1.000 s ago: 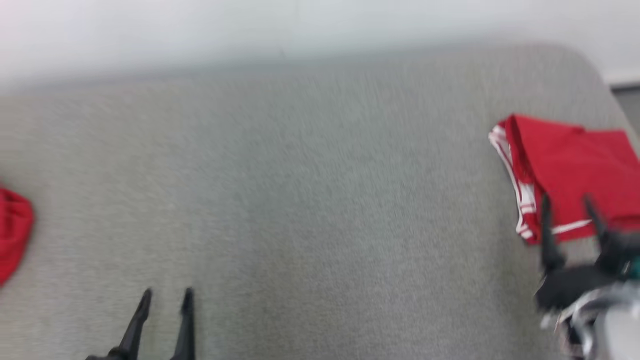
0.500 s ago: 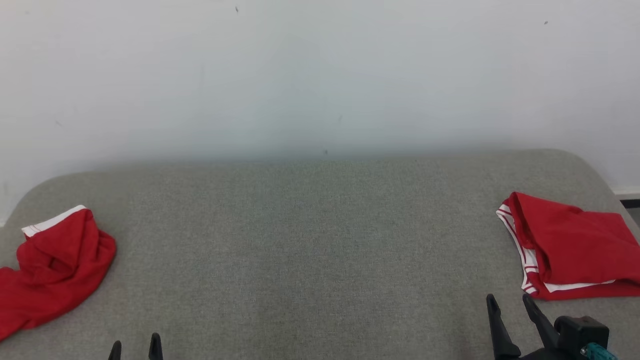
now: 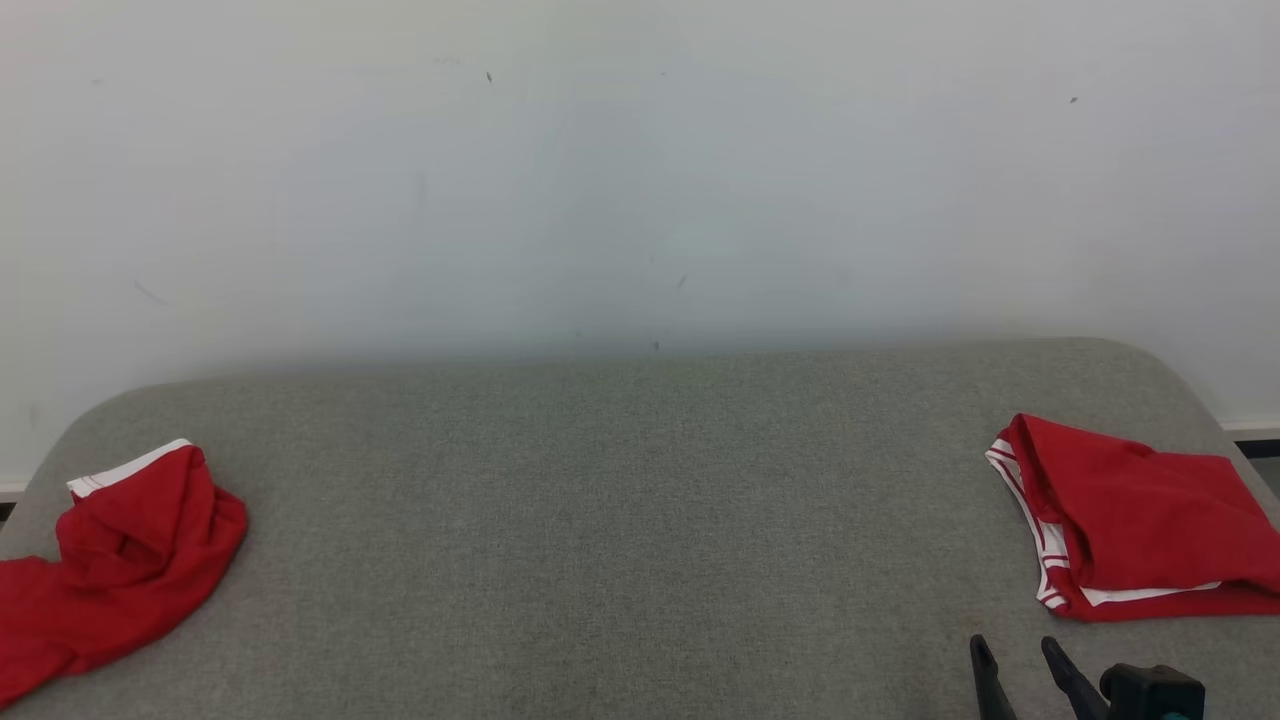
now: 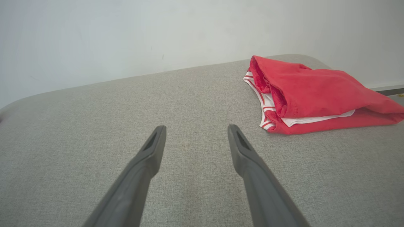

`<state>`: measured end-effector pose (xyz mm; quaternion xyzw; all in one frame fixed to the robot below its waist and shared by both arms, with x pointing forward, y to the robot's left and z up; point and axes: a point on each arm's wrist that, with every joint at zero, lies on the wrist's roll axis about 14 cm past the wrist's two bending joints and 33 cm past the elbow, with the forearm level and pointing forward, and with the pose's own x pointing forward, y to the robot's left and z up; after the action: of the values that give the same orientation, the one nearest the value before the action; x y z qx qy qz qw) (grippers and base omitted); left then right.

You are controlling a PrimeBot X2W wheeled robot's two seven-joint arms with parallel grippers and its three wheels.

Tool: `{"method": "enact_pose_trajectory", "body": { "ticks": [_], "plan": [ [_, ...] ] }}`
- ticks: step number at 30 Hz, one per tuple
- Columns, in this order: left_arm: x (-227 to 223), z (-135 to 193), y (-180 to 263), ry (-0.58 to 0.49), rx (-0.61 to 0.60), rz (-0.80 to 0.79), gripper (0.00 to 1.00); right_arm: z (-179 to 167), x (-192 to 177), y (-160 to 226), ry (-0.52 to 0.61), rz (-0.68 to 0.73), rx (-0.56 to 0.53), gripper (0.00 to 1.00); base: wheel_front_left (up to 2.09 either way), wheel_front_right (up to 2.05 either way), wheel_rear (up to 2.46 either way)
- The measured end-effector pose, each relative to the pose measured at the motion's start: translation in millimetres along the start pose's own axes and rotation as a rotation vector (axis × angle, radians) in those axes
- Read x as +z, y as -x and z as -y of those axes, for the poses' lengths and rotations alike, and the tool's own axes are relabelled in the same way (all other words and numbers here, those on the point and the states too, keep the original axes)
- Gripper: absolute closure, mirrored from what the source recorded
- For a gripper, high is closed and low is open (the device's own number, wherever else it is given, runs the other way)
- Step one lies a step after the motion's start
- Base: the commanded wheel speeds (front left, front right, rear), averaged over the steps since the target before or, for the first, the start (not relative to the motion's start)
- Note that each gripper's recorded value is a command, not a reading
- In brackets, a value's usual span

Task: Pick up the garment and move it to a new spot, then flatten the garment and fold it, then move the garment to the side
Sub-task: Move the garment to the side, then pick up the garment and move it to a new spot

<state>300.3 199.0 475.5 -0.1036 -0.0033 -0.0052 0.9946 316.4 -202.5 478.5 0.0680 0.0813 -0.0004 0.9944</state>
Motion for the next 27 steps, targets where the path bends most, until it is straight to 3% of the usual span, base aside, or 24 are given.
{"method": "enact_pose_trajectory", "body": {
  "ticks": [27],
  "plan": [
    [13.3,-16.7,3.9,-0.024,0.034,0.039,0.00,-21.1,0.8,-11.5,-0.029,0.005,0.064,0.00,0.00,0.00,0.00]
  ]
}}
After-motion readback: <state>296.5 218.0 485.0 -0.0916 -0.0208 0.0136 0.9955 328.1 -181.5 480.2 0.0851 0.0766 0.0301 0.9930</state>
